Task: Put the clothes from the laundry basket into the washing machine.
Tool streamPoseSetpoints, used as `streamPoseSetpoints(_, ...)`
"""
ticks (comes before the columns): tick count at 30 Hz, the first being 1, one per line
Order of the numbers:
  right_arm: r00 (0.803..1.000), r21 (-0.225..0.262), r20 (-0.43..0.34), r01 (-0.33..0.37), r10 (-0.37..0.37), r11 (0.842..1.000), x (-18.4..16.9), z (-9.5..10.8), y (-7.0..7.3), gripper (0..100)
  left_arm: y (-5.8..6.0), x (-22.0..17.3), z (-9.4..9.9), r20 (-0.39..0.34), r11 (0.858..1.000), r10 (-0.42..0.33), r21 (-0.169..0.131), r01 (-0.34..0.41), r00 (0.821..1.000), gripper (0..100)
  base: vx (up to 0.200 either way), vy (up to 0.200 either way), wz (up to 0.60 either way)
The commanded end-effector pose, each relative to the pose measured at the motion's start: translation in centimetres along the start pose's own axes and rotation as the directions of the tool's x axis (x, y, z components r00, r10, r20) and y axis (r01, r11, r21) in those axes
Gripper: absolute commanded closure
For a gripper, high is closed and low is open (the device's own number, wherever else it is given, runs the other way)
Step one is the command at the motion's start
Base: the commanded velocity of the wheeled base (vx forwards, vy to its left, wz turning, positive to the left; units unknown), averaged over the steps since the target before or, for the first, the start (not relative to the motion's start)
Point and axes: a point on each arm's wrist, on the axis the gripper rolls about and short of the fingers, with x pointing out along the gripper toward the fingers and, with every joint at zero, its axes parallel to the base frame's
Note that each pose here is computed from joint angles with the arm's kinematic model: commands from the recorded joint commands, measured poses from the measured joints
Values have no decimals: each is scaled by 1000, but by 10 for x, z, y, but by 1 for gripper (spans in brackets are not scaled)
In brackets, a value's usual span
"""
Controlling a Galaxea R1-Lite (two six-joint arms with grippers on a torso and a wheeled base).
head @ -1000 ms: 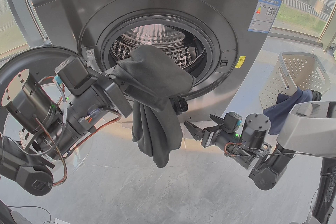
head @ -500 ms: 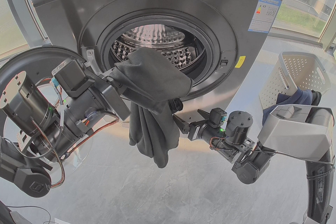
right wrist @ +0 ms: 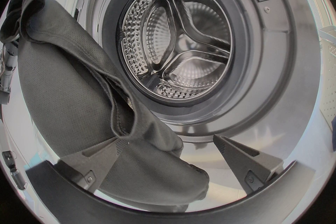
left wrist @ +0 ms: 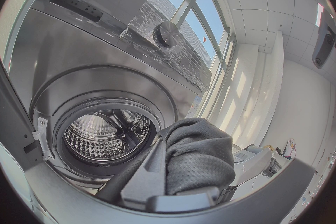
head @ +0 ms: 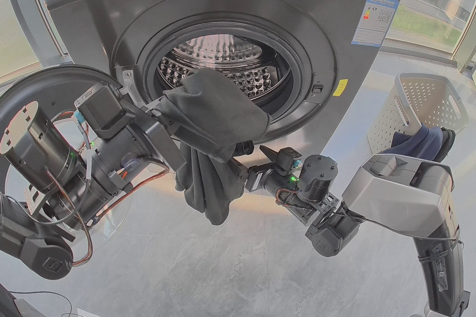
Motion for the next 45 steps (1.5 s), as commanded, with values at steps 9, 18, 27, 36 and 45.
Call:
streamPoseSetpoints(9,996,-30,93,-5,8,1000,16,8,-6,100,3,0,-3,-10,1000,13,2,-13,1000,100,0,0,0)
streamPoseSetpoints(18,994,-38,66,89,-87,995,-48,76,-21,100,18,-10,-6,-24,997,79,20,-79,997,100,0,0,0)
streamPoseSetpoints(27,994,-25,90,71,-68,997,-126,133,7,100,27,-27,-14,-49,992,123,14,-123,991,100,0,0,0)
streamPoseSetpoints(36,985,-33,-142,93,-97,995,-112,60,-5,100,22,-18,-9,-8,996,88,-6,-88,996,100,0,0,0)
streamPoseSetpoints(45,980,-48,-196,30,-39,998,-69,5,-4,0,13,-9,0,30,998,57,-12,-57,998,100,0,0,0)
